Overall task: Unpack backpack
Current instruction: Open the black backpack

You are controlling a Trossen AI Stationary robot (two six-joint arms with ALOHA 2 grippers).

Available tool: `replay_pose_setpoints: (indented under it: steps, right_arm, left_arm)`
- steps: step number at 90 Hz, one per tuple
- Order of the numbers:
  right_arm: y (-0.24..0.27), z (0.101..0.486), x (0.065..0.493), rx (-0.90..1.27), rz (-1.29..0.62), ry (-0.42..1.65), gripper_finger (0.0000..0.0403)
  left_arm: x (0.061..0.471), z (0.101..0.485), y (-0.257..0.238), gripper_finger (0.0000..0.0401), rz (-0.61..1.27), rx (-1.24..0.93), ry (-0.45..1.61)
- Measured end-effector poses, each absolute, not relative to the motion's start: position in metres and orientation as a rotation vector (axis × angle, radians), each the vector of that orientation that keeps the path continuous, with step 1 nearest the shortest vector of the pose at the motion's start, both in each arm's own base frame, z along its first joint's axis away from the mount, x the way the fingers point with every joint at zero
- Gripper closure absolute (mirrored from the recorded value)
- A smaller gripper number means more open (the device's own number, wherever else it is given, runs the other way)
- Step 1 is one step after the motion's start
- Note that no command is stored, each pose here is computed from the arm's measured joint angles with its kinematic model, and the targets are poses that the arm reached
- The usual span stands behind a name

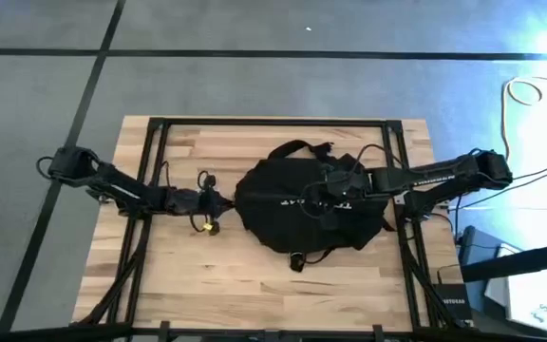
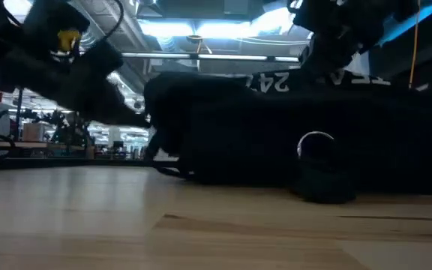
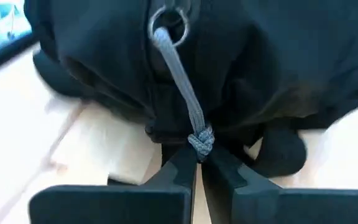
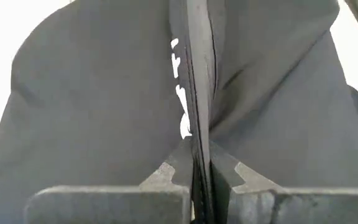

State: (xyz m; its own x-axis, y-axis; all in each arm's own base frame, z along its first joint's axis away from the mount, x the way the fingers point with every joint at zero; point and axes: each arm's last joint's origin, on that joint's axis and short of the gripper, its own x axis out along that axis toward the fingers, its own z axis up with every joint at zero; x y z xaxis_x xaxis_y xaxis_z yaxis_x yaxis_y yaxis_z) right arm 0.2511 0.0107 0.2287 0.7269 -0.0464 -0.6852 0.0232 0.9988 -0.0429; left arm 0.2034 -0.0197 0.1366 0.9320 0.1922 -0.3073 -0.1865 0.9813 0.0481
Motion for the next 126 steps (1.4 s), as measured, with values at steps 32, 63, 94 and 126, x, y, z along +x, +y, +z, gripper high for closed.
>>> replay_pose_setpoints:
  steps: [32, 63, 94, 126]
  right_arm:
    - [0.010, 0.198, 0.238, -0.008, -0.055, 0.850, 0.0403]
    - [0.011, 0.211, 0.250, 0.126, -0.066, 0.657, 0.0338]
    - [0.021, 0.232, 0.265, -0.077, 0.061, 0.388, 0.0072]
    - [0.018, 0.216, 0.321, -0.199, 0.027, 0.161, 0.0032]
  left_arm:
    - [0.194, 0.172, -0.027, 0.0400, 0.201, 0.096, 0.234]
    - [0.190, 0.182, -0.028, 0.0400, 0.173, 0.053, 0.177]
    - [0.193, 0.177, -0.031, 0.0400, 0.156, 0.039, 0.199]
    - [0.195, 0.183, -0.032, 0.0400, 0.126, 0.022, 0.158]
